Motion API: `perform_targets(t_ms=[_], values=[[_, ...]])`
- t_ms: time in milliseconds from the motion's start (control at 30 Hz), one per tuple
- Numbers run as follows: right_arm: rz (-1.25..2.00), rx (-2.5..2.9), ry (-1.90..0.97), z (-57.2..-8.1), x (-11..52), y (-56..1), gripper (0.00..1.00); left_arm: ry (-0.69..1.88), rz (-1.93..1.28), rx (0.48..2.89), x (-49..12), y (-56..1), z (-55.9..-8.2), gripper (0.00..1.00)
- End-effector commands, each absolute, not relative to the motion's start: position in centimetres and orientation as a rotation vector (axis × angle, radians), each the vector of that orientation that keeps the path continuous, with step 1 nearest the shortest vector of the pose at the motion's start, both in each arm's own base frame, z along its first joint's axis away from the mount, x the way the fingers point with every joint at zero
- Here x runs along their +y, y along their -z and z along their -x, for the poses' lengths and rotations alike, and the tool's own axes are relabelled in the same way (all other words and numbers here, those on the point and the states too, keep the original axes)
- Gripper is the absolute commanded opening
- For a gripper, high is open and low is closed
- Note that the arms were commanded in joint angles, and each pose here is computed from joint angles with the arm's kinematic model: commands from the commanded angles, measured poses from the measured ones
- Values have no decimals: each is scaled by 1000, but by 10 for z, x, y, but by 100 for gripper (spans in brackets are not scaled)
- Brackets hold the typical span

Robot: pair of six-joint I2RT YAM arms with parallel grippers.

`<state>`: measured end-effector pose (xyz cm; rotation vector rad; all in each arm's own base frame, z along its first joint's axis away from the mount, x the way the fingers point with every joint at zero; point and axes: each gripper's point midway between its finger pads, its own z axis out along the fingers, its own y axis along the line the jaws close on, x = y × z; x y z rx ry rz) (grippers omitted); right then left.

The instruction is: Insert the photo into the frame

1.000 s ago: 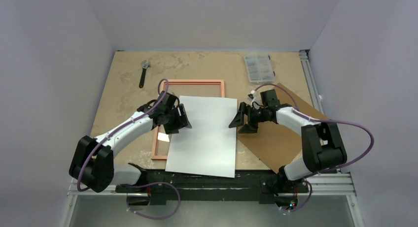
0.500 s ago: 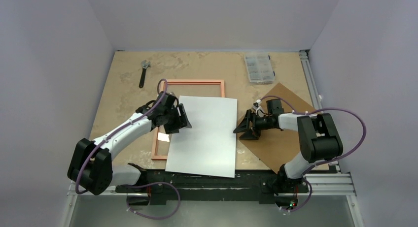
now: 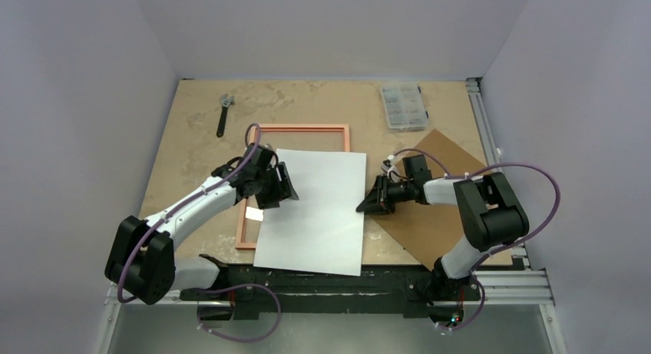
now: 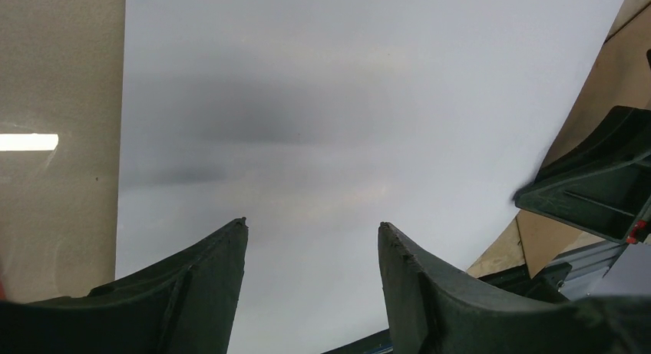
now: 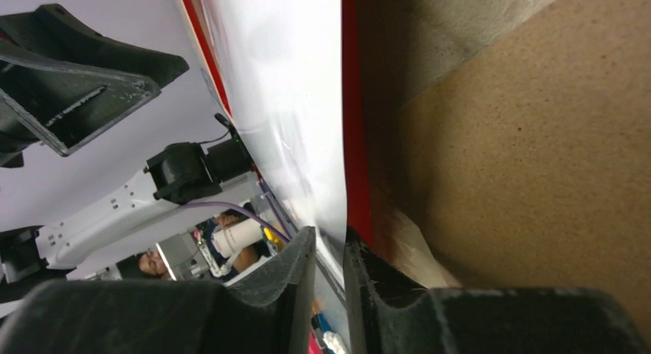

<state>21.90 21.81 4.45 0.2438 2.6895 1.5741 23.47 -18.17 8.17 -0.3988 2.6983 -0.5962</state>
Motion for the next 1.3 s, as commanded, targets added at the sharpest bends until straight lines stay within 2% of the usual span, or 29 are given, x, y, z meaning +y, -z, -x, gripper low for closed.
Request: perform_targets(t_ms=[0,167,500,1067,1167,1267], values=[[-209,2596,-1555,-237,221,-68,14,639,385,2674,-187,-88,-236,61],[-196,2568,-1559,-244,223,-84,0,625,381,2668,-184,-95,-236,60],[-107,2522,-1475,-271,224,-114,0,652,343,2508,-175,-169,-239,61],[-161,2377,-1457,-338,237,-158,0,751,185,2137,-159,-365,-234,65],[-198,2357,-1448,-344,236,-162,0,772,170,2111,-163,-383,-239,66],[-196,2344,-1459,-345,238,-163,0,807,177,2134,-171,-375,-243,66]])
